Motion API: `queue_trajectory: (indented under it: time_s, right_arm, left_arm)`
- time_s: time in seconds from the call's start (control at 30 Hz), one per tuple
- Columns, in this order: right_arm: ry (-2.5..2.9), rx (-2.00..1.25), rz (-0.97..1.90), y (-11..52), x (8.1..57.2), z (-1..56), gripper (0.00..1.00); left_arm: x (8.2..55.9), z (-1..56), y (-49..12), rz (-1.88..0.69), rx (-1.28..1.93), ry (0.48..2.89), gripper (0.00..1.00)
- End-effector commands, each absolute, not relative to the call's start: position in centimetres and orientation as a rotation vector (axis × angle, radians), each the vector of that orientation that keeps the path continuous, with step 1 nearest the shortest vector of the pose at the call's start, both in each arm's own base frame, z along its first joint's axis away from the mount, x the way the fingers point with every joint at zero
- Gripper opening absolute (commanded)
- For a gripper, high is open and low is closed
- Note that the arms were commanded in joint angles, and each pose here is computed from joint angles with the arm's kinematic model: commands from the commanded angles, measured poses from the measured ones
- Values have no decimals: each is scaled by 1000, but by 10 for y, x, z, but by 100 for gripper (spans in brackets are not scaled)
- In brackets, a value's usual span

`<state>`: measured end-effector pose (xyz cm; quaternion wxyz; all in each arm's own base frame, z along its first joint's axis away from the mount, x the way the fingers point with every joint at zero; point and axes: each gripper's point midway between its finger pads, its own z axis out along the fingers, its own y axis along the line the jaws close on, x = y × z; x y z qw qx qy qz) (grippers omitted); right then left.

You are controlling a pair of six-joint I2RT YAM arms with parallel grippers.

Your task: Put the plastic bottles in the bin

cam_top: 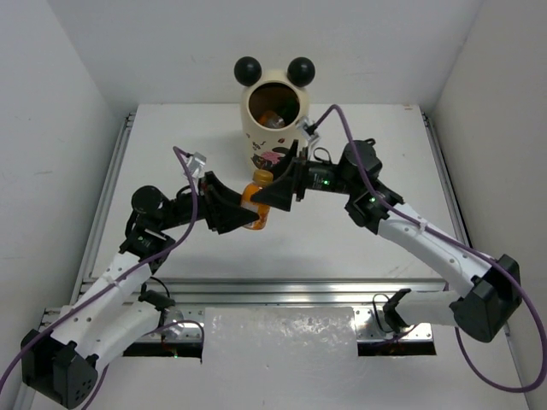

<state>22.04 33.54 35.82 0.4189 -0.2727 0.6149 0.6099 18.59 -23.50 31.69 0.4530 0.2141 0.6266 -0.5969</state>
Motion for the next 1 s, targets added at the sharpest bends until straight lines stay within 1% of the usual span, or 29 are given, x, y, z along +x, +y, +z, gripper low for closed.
queue_trajectory:
  time_s: [0.0,0.03,0.07,0.1,0.13,0.17,0.2,0.23,0.27,0.3,0.33,0.37,0.4,0.43,0.47,0.5,0.53,0.57,0.63,0.73,0.87,0.93,0.97]
  right_arm:
    - [1458,-815,1541,353,199,376,93]
    - [1461,-830,1542,355,197,374,78]
    - [1459,-830,1539,354,196,372,70]
    - [1457,-833,1535,354,196,372,65]
    - [1451,-830,1523,354,197,372,59]
    - [1445,-836,1513,354,198,372,30]
    - [1444,-833,1508,353,199,374,2]
    - [1434,-812,1479,351,202,377,0]
    - [1423,-803,1450,349,206,379,0]
    - [1437,-783,1411,346,211,379,0]
    - [1411,-732,1304,339,224,386,0]
    - [1411,-696,1234,333,234,388,0]
    - [1430,-652,1162,326,244,387,0]
    - [1399,-626,1054,315,254,394,0]
    - [1400,-535,933,302,275,397,0]
    - [1368,-502,860,294,285,403,0]
    - [1333,-496,759,285,296,406,0]
    - [1328,-438,663,275,313,406,0]
    - [1239,-428,541,267,331,421,0]
    - [1219,-382,415,255,378,426,0]
    - [1163,-390,350,266,428,422,0]
    - [1105,-465,307,275,439,420,0]
    - [1043,-470,297,278,441,434,0]
  left_arm:
    - [171,361,-236,-1488,636,1383,0]
    - [172,364,-236,-1483,632,1390,0]
    - [172,370,-235,-1463,642,1378,3]
    - [171,372,-235,-1460,647,1374,6]
    - [170,374,-235,-1457,650,1371,10]
    - [172,376,-234,-1447,646,1370,33]
    - [174,375,-234,-1440,626,1399,51]
    - [187,374,-231,-1373,577,1411,78]
    - [194,371,-228,-1329,543,1444,93]
    - [198,364,-224,-1290,497,1529,100]
    - [205,360,-218,-1210,494,1547,100]
    - [223,349,-204,-1084,379,1620,100]
    - [226,334,-188,-982,295,1742,100]
    - [233,326,-172,-860,244,1786,100]
    - [244,307,-134,-632,72,1872,100]
    - [247,297,-113,-513,-6,1902,100]
    - [254,290,-77,-312,-146,1901,100]
    - [249,276,-62,-232,-191,1933,100]
    - [247,266,-48,-166,-252,1922,100]
    - [245,253,-59,-254,-232,1893,100]
    - [246,251,-57,-241,-237,1898,99]
    - [245,248,-66,-277,-197,1918,100]
    - [246,249,-68,-288,-188,1911,100]
